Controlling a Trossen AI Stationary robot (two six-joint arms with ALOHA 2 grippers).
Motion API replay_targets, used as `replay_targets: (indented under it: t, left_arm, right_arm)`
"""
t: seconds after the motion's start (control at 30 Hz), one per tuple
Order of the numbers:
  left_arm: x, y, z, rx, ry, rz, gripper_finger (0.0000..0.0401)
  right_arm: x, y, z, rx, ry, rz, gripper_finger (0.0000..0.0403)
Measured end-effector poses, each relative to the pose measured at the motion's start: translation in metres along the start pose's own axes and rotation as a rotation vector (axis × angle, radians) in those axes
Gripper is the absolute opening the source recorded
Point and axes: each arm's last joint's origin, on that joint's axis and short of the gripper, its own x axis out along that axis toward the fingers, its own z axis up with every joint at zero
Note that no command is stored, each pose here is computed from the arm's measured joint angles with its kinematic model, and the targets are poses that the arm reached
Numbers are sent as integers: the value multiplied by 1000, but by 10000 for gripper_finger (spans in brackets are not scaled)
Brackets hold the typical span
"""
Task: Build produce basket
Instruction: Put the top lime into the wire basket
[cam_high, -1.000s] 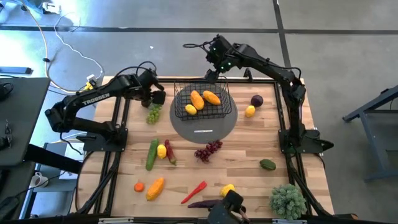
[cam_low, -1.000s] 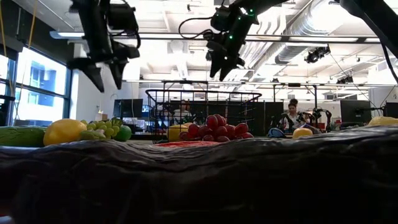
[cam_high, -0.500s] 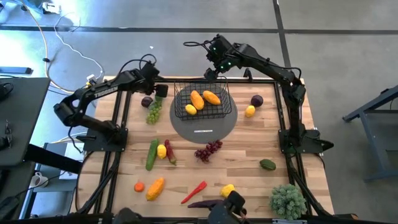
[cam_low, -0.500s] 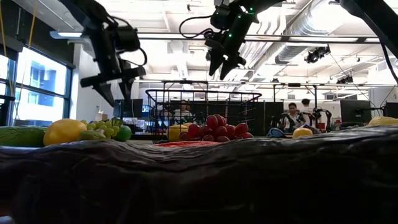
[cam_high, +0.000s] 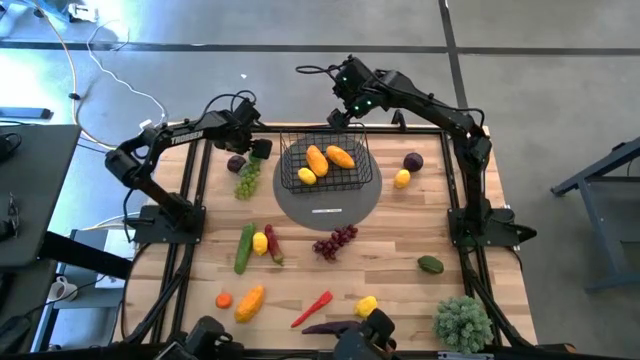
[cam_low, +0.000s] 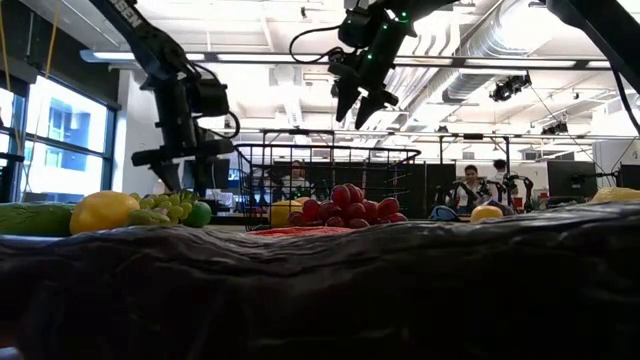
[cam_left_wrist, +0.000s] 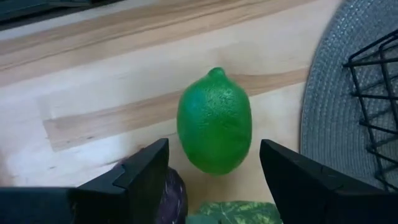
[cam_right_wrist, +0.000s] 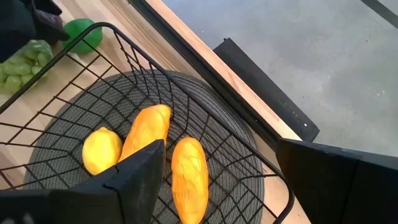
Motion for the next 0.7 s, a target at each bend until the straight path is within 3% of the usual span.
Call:
replay_targets:
  t: [0.7]
  left_arm:
    - [34, -3, 6, -4, 32, 20, 241]
  right_arm:
    - [0, 0, 0, 48, 0, 1, 288]
